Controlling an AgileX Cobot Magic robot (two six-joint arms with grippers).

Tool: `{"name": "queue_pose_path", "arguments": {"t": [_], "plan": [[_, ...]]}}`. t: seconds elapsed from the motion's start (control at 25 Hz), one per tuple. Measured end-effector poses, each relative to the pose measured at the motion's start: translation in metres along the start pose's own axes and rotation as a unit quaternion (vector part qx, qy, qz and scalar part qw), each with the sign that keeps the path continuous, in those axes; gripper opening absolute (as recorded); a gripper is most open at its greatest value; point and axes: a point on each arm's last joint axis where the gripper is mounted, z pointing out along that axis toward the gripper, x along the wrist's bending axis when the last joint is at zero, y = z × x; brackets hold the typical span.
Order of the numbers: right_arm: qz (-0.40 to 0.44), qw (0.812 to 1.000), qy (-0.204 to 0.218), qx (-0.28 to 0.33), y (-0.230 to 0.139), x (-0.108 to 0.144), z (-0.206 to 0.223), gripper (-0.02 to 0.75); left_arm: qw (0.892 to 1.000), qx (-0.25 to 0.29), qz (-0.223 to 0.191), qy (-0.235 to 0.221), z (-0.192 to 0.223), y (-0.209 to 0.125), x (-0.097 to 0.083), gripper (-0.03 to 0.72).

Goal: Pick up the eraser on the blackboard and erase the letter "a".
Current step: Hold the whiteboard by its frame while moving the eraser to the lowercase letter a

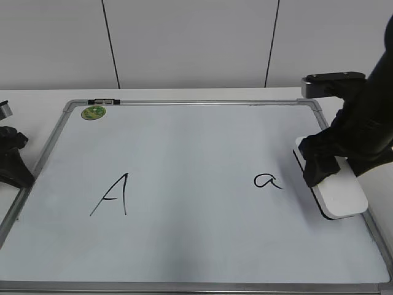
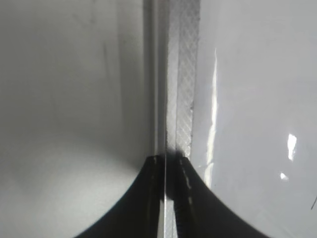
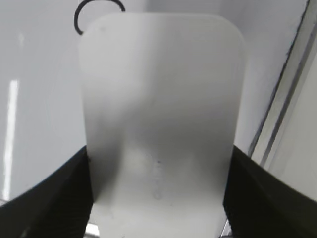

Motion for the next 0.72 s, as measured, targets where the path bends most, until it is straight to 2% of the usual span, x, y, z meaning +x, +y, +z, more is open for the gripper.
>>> {"name": "queue_pose_path", "arguments": {"t": [0.4,0.72], "plan": [[-0.011,0.999,-0.008,0.043,0.057,-0.002,0.048,0.539,1.0,0.002,0.0,-0.001,0.0,0.0,0.0,0.032],[-0.021,0.997,-0.007,0.073,0.076,-0.004,0.08,0.539,1.0,0.002,0.0,-0.001,0.0,0.0,0.0,0.032]]}}
